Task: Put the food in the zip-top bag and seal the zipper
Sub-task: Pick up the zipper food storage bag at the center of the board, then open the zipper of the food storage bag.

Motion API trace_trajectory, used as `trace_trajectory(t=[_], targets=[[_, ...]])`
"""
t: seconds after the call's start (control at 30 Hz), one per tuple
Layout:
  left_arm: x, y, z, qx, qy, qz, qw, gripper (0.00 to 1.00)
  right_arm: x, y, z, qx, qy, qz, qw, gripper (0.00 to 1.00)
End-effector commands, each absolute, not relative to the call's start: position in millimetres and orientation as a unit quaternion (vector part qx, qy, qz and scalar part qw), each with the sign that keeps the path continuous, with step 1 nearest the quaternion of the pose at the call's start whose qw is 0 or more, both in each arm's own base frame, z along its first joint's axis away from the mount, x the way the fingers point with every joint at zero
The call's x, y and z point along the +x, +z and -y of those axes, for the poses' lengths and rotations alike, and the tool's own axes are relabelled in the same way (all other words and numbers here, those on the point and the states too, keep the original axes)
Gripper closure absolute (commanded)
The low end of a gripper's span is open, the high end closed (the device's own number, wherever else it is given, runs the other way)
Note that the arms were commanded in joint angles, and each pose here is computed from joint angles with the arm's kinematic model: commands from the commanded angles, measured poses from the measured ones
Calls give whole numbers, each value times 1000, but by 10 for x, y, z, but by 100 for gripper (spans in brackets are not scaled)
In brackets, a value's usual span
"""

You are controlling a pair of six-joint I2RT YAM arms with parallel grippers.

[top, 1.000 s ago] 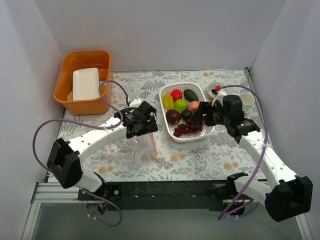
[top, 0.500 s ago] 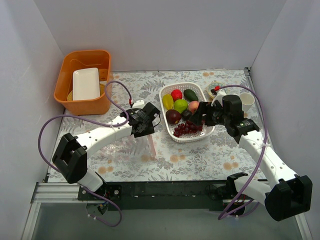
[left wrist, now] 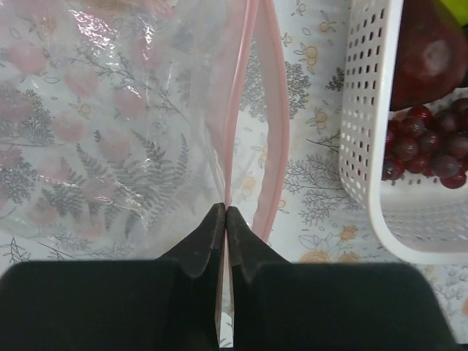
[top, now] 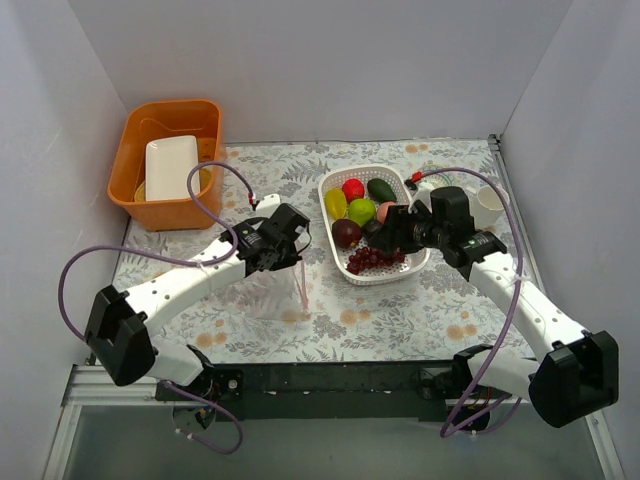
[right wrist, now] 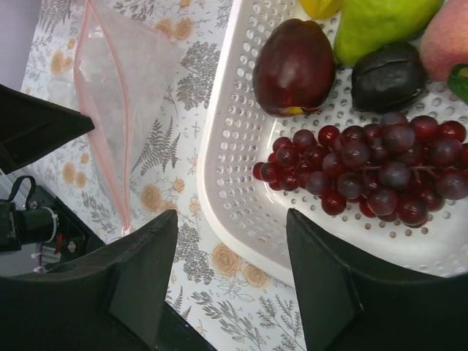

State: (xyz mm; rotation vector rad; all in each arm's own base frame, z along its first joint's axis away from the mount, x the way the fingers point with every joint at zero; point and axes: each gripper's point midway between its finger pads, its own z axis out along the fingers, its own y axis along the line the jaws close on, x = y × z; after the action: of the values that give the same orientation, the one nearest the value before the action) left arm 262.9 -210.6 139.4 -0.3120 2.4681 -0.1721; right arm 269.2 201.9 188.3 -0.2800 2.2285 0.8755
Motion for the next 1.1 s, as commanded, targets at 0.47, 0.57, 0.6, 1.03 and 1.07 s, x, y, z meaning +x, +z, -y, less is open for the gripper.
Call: trace_trajectory(t=[0.47, 0.57, 0.6, 1.03, 1.07], targets=[[2479, 1734, 2121, -106, -145, -921, 347, 100, 2384, 2153, -3337, -232, 453, -805, 305, 34], [2480, 1740, 2165, -100, -156, -920, 346, 100, 2358, 2111, -3516, -244, 450, -805, 300, 34], [2481, 1745, 2177, -98, -159, -919, 346, 100, 2390, 2049, -3579, -247, 445, -809, 295, 35], [2433, 1892, 1994, -113, -141, -914, 362, 100, 2730, 1559, -3817, -223, 379, -851, 288, 99], [2432, 1928, 1935, -122, -133, -913, 367, 100, 2754, 1533, -3821, -220, 376, -853, 287, 99]])
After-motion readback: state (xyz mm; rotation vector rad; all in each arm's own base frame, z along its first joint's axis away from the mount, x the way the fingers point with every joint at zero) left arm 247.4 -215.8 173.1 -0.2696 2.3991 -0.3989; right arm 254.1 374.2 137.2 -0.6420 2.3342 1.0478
